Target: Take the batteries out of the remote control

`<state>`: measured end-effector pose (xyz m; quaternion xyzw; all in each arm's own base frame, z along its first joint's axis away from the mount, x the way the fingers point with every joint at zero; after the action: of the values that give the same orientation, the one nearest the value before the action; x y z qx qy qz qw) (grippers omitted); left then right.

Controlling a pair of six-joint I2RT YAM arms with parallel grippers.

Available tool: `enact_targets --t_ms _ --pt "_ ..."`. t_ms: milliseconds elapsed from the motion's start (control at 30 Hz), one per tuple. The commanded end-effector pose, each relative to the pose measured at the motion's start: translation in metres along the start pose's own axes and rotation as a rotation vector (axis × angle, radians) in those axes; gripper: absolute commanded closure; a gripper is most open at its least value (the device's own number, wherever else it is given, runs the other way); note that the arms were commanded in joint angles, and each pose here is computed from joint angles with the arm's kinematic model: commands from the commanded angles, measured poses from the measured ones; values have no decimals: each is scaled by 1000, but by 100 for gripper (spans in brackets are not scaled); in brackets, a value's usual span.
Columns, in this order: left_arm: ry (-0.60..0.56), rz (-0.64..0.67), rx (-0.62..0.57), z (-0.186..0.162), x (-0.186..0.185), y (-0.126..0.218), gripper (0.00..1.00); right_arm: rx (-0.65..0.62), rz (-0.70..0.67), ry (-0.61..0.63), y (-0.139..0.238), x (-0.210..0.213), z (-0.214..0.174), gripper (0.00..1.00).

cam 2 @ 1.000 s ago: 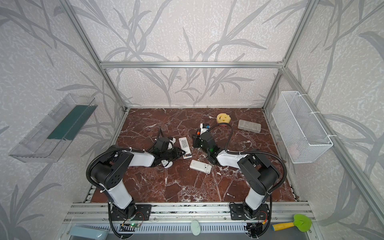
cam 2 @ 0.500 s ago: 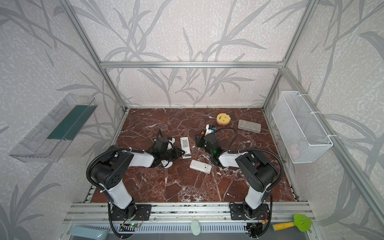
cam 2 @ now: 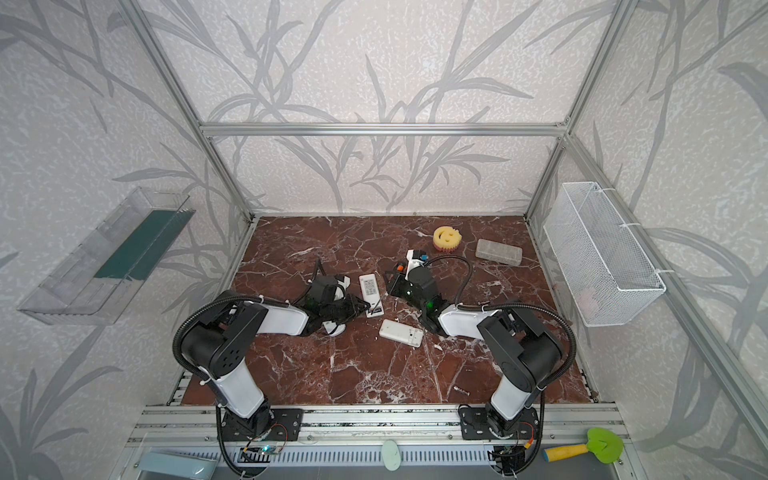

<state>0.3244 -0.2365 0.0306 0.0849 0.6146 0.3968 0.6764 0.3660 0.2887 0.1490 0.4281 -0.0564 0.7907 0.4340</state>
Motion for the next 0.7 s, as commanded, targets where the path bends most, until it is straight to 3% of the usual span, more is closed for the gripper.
enact_targets --t_ms 0,667 --pt "55 88 67 -23 27 -2 80 -4 63 -4 10 23 9 100" --pt "55 83 64 -23 26 -2 80 -29 -143 138 17 -12 27 100"
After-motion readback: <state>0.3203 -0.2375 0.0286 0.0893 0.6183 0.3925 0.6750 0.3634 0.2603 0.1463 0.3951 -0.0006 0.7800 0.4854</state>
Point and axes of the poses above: each gripper's point midway between its finger pads, its own y axis back along the fingers, its own x axis along the line the jaws close on, z = x × y, the point moved 1 cm from there along y, back along the fingers, and after that the axes turned 1 degree about y, right-handed, at the moved point
